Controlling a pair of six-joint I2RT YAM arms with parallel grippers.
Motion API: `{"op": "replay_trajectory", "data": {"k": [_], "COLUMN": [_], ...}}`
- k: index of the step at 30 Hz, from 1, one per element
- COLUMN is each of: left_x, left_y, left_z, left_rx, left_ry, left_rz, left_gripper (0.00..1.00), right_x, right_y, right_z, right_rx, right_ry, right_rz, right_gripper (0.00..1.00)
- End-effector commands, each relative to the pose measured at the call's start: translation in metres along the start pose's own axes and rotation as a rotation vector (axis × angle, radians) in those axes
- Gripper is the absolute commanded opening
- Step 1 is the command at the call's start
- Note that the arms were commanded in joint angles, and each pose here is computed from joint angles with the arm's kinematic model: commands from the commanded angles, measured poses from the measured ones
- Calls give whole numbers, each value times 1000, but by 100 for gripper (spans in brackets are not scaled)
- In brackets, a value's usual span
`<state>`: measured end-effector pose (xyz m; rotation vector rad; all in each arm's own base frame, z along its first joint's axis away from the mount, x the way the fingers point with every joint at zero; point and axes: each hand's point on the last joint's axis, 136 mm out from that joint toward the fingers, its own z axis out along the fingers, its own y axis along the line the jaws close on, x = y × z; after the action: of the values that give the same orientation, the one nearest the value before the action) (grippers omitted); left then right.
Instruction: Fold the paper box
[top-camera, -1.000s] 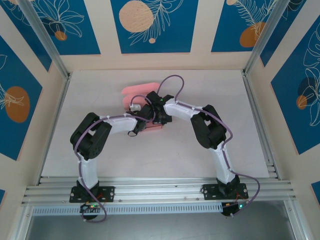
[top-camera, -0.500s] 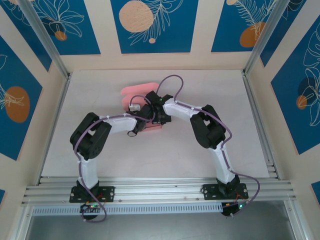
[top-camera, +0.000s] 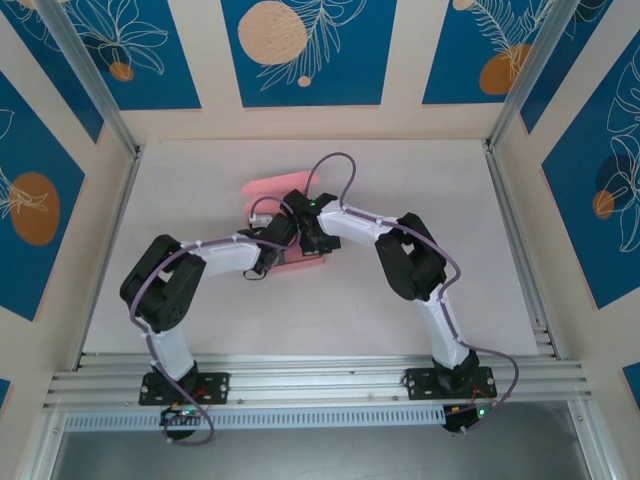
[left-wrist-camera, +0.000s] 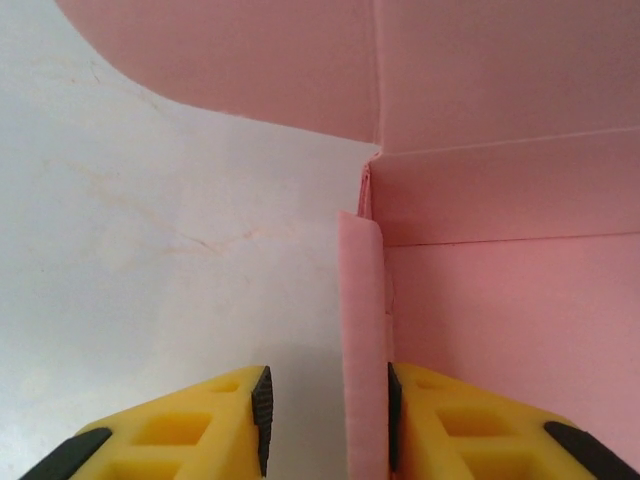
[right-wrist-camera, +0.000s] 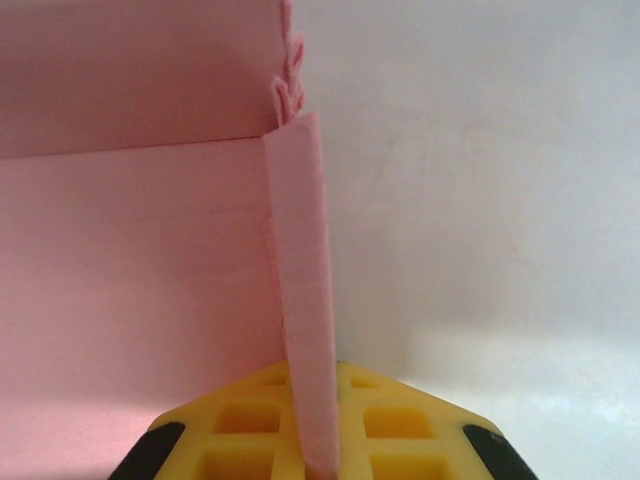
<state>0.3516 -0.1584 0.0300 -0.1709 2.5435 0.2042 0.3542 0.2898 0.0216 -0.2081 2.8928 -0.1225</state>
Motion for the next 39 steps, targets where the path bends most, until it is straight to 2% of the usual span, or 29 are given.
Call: {"op": "replay_trajectory", "data": {"k": [1,5,10,12,16,23,26,30,34,36,39], "left_x": [-25,-35,-45,-48,-54,-47,-44,-48,-56,-62,-59], "left_y": [6,3,7,11,21,26,27,38,45,35,22], "left_z": [-25,-42,-61,-66,-72,-64,-56,-56,-59,-62,-61], "left_rx": [27,89,138,152,175,236,334,404,407,471,530], "left_ry": [-72,-103,-147,-159,-192,-147,-103,-106,-158,-185,-160], "left_rz": [-2,-34,-64,-82,-121,-171,-257,-336,-328,-305,-291], "left_gripper": [36,46,50,51,52,52,52,52,55,56,56], "right_x": [33,34,35,34,30,29,29,30,27,26,27], "right_y": [-35,-40,-40,-40,-41,-35,-34,-42,-50,-47,-43], "right_z": [18,19,19,18,16,18,19,21,20,20,22], "right_rx": [227,267,271,276,286,254,251,307,382,368,338], "right_ry": [99,107,105,98,84,81,82,90,82,82,85], "right_rz": [-65,-85,-90,-92,-93,-94,-98,-115,-141,-138,-131], "right_gripper": [0,0,0,9,12,11,3,2,2,2,2]}}
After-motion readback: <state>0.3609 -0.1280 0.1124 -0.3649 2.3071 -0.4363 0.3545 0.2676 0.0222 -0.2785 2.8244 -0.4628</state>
